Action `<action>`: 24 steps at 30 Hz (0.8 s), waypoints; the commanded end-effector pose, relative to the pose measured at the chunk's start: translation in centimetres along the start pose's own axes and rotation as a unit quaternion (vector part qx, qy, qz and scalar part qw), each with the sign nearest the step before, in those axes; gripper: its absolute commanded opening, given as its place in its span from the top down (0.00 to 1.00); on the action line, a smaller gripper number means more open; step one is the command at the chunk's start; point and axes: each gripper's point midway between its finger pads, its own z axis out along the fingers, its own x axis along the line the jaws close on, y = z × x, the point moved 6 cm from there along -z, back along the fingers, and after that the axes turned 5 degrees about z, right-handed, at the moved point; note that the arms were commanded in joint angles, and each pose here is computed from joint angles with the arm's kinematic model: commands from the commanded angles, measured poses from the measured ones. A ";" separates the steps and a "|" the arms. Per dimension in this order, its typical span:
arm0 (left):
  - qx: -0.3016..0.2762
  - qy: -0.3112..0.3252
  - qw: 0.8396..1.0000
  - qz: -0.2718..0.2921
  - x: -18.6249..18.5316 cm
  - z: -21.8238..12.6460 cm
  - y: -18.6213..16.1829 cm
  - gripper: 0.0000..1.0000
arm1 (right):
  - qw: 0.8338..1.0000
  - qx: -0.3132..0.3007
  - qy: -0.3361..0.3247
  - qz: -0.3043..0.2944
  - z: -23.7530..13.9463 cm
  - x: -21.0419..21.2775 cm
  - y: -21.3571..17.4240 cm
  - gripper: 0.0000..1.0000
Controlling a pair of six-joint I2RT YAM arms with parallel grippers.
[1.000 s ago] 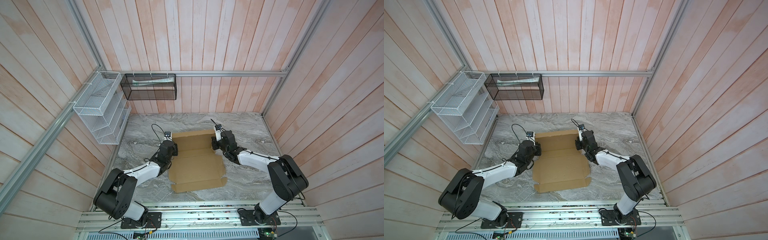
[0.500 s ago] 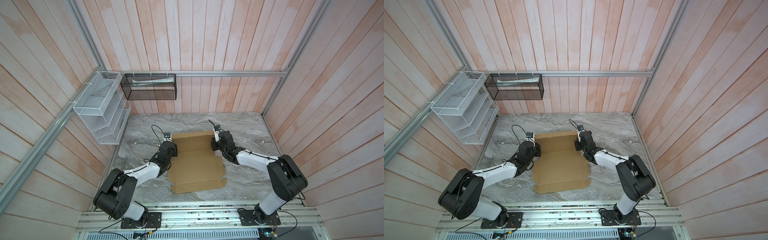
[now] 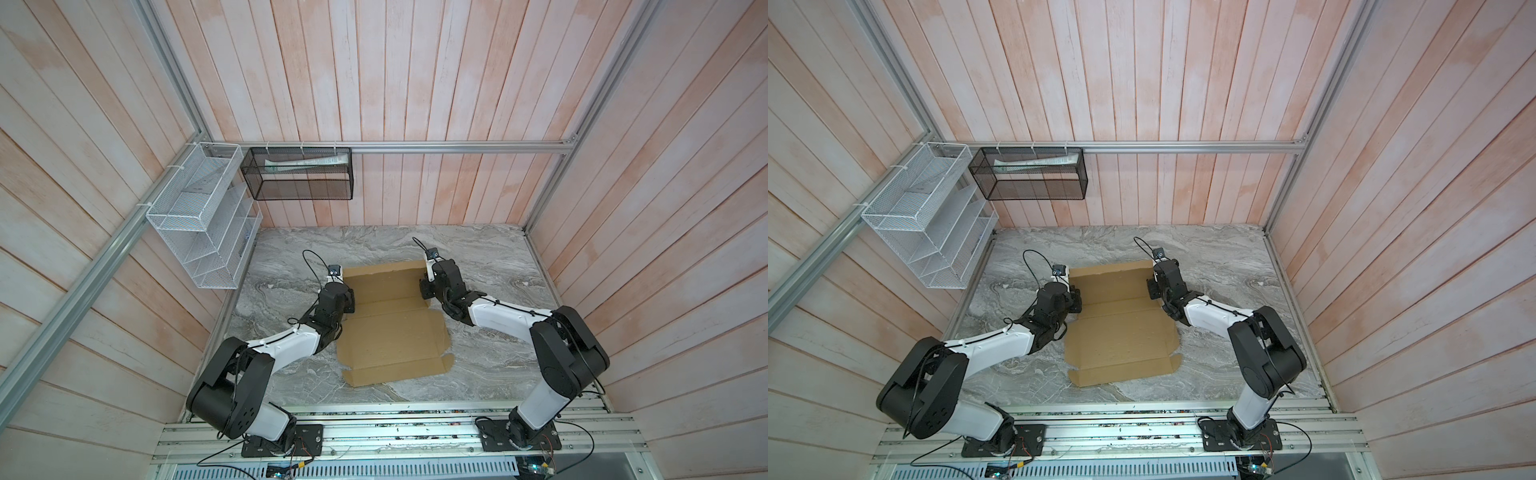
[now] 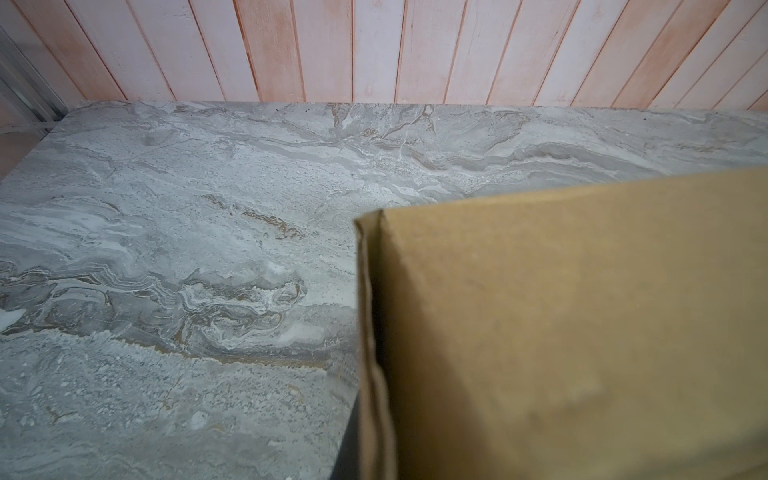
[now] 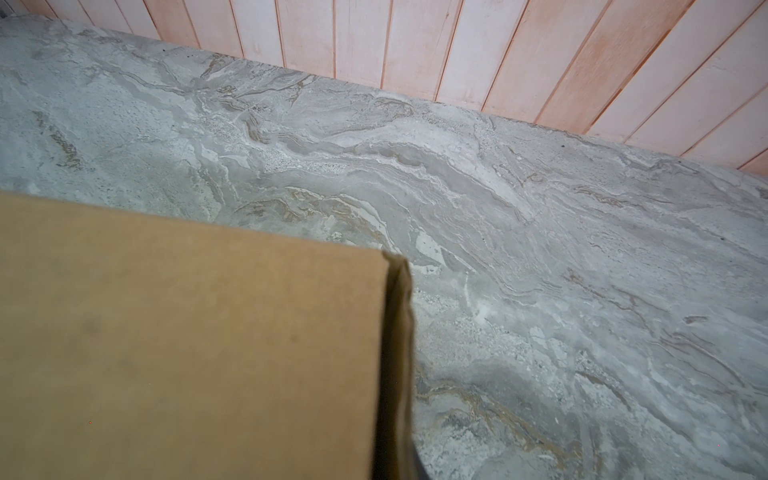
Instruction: Fold the paper box
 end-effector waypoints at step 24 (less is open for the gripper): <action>-0.027 -0.004 0.999 -0.022 -0.1 -0.3 1.3 1.00 | 1.000 0.011 -0.018 0.007 0.1 0.6 -0.1 0.80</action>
